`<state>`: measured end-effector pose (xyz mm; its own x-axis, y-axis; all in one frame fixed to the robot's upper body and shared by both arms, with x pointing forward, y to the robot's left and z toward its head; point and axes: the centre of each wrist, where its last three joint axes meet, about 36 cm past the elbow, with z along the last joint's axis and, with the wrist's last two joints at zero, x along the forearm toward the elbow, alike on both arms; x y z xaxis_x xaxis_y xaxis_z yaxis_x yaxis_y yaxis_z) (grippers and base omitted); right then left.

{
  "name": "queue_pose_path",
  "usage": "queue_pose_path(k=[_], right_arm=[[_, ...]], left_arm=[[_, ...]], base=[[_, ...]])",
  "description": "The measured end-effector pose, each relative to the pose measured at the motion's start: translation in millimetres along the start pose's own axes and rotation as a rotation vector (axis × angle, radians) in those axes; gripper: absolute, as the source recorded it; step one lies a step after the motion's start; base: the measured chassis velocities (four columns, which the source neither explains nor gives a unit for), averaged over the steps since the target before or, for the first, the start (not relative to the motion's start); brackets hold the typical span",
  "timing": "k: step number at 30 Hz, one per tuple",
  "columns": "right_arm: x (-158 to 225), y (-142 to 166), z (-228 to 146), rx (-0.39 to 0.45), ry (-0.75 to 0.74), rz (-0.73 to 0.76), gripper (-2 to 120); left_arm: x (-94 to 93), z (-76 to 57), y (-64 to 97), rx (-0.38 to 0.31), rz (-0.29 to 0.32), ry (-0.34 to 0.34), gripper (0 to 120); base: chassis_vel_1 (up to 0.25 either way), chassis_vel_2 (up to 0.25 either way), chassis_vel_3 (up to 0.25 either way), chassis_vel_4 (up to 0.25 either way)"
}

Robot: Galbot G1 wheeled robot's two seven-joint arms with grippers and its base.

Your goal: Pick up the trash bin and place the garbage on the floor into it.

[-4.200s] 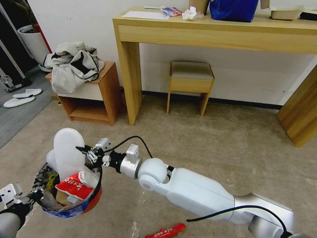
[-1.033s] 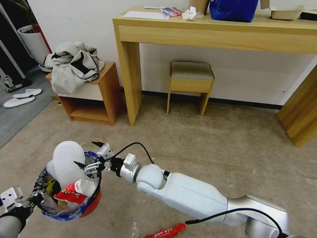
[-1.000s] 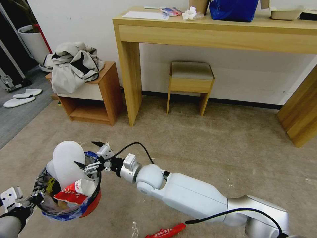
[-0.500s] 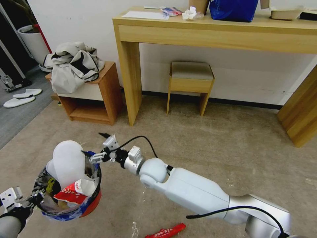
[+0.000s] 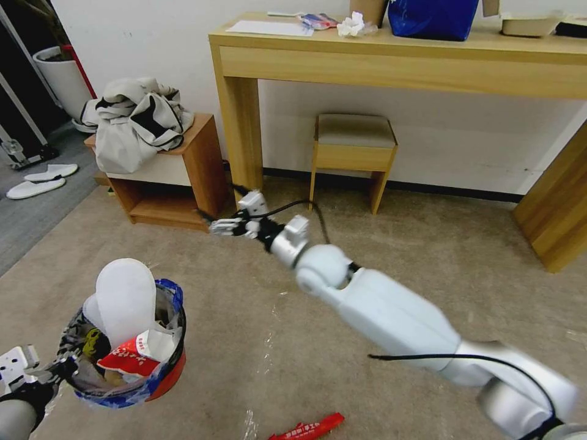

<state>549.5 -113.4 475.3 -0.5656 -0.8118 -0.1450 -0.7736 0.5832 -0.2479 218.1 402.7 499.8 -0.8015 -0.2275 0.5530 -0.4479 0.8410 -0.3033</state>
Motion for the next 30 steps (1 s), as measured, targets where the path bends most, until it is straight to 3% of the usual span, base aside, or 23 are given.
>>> queue_pose_path(k=[2, 9, 11, 12, 14, 17, 22, 30], right_arm=[[19.9, -16.5, 5.3, 0.071, 0.012, -0.054, 100], [42.4, -32.6, 11.2, 0.185, 0.024, -0.174, 100], [56.5, -40.8, 14.6, 0.274, 0.065, -0.275, 100], [56.5, -40.8, 14.6, 0.274, 0.065, -0.275, 100], [67.9, -43.8, 17.4, 0.36, 0.13, -0.398, 100], [71.7, -44.4, 18.4, 0.393, 0.162, -0.454, 100], [82.9, -48.8, 15.6, 0.53, 0.338, -0.71, 100], [88.6, -57.3, 16.7, 0.6, 0.521, -0.909, 100]], left_arm=[[-0.2, 0.5, 0.4, 0.0, -0.002, 0.002, 0], [-1.0, 2.6, 1.1, 0.001, -0.006, 0.007, 0], [-1.3, 4.1, 2.2, 0.002, -0.011, 0.011, 0], [-1.3, 4.1, 2.2, 0.002, -0.011, 0.011, 0], [-1.4, 5.2, 3.3, 0.001, -0.013, 0.012, 0], [-1.5, 5.5, 3.4, 0.001, -0.013, 0.012, 0], [-3.2, 6.9, 5.3, 0.003, -0.02, 0.013, 0], [-6.8, 8.0, 7.0, 0.008, -0.025, 0.015, 0]], base=[[0.0, 0.0, 0.0, 0.0], [0.0, 0.0, 0.0, 0.0], [0.0, 0.0, 0.0, 0.0], [0.0, 0.0, 0.0, 0.0], [0.0, 0.0, 0.0, 0.0], [0.0, 0.0, 0.0, 0.0], [0.0, 0.0, 0.0, 0.0], [0.0, 0.0, 0.0, 0.0]])
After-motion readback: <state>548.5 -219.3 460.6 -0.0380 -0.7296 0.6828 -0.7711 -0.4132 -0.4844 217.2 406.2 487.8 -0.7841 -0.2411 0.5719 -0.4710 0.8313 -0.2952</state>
